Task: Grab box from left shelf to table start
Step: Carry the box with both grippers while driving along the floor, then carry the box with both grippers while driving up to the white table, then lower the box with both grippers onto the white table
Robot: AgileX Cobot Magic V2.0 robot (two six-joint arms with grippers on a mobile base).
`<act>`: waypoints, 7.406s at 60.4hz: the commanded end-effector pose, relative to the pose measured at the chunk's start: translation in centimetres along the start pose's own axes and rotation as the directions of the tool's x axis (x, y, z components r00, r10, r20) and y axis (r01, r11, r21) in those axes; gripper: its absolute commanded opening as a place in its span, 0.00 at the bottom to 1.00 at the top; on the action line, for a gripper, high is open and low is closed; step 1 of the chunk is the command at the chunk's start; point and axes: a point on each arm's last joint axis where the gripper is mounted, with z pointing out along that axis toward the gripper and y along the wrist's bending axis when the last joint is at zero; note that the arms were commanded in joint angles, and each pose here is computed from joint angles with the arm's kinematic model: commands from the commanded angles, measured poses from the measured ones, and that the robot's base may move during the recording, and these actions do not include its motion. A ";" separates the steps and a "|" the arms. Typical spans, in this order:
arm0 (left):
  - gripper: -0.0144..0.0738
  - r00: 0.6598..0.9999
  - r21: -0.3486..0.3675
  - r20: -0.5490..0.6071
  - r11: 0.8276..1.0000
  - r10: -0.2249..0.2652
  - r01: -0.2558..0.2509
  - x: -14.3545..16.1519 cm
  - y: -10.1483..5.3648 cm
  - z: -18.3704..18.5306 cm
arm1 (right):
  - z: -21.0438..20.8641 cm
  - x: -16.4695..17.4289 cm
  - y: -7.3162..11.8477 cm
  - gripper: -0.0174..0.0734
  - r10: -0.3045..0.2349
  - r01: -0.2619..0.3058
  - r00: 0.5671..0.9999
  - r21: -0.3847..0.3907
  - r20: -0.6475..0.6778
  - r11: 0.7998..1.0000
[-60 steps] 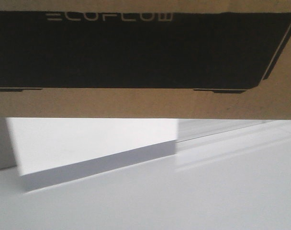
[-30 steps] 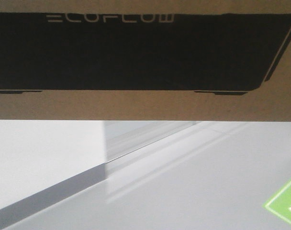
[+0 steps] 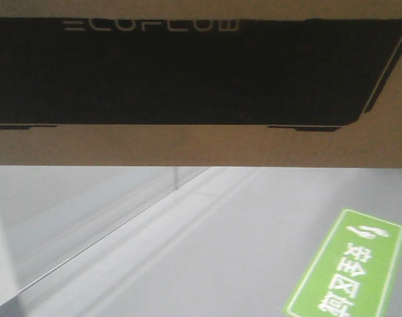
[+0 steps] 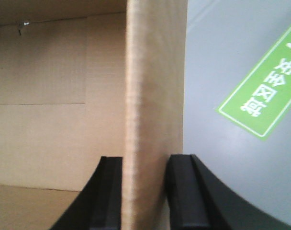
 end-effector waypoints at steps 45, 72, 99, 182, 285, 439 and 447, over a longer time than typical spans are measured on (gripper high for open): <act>0.07 0.969 0.067 0.242 0.997 -0.051 0.036 -2.5 -0.4 -2.0 | -0.6 -1.6 -0.5 0.22 -0.052 0.042 0.990 0.073 0.134 0.996; 0.07 0.969 0.067 0.242 0.997 -0.051 0.036 -2.5 -0.4 -2.0 | -0.6 -1.6 -0.5 0.22 -0.052 0.042 0.990 0.073 0.133 0.996; 0.07 0.969 0.067 0.242 0.997 -0.051 0.036 -2.5 -0.4 -2.0 | -0.6 -1.6 -0.5 0.22 -0.052 0.042 0.990 0.074 0.132 0.996; 0.07 0.969 0.067 0.242 0.997 -0.051 0.036 -2.5 -0.4 -2.0 | -0.6 -1.5 -0.5 0.22 -0.051 0.042 0.990 0.074 0.131 0.996; 0.07 0.969 0.068 0.244 0.997 -0.051 0.036 -2.5 -0.5 -2.0 | -0.6 -1.5 -0.5 0.22 -0.051 0.042 0.990 0.074 0.130 0.996; 0.07 0.970 0.118 0.227 0.991 -0.089 0.064 -2.4 -0.8 -2.0 | -0.6 -1.6 -0.5 0.22 -0.052 0.042 0.989 0.072 0.140 0.997; 0.07 0.973 0.114 0.217 0.992 -0.081 0.057 -2.4 -0.9 -1.7 | -0.6 -1.6 -0.5 0.22 -0.086 0.077 0.987 0.077 0.132 0.994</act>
